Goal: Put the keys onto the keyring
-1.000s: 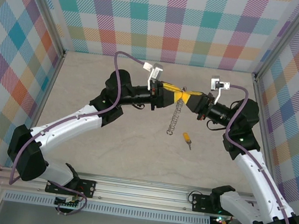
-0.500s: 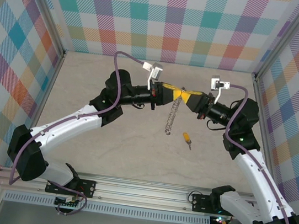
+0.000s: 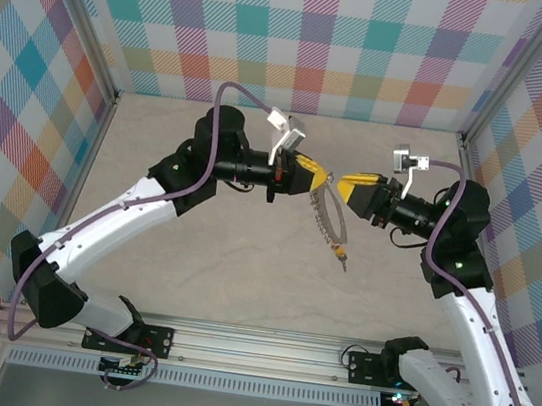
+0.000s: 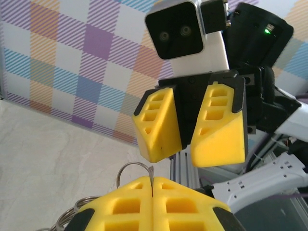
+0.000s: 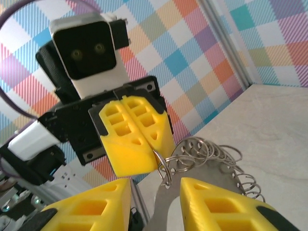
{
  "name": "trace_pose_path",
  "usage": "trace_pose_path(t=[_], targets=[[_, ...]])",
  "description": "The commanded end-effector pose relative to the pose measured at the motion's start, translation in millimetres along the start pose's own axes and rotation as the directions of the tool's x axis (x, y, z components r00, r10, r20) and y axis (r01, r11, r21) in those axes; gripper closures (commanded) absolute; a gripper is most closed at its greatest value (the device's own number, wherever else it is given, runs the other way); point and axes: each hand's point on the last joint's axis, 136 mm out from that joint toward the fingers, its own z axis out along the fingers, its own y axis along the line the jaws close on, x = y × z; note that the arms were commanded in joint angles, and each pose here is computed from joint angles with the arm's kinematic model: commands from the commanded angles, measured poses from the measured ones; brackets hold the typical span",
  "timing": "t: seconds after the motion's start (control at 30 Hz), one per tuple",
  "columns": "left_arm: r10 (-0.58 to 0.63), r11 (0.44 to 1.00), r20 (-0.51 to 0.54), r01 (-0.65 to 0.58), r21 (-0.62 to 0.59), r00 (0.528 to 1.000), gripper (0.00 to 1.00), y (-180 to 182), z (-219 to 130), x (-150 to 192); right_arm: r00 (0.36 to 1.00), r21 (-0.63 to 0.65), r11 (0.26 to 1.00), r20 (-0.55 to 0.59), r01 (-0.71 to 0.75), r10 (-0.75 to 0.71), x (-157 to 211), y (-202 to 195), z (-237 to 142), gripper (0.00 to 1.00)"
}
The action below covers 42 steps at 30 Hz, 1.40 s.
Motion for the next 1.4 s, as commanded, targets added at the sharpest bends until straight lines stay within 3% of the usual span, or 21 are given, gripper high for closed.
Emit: trace_pose_path(t=[0.0,0.37,1.07,1.37], targets=[[0.074,0.994,-0.06,-0.069,0.087,0.995,1.0,-22,-2,3,0.996,-0.062,0.997,-0.064,0.054,-0.058,4,18,-3,0.66],[0.086,0.988,-0.071,-0.076,0.136,0.994,1.0,-27,1,-2,0.993,-0.133,0.99,-0.101,0.044,-0.058,6,25,0,0.67],[0.08,0.982,-0.058,-0.069,0.177,0.995,1.0,-32,4,-7,0.994,-0.117,0.993,-0.111,0.004,-0.017,17,7,5,0.69],[0.073,0.981,-0.062,-0.06,0.185,0.995,1.0,-30,9,-7,0.991,-0.165,0.986,-0.134,-0.01,-0.012,16,11,8,0.75]])
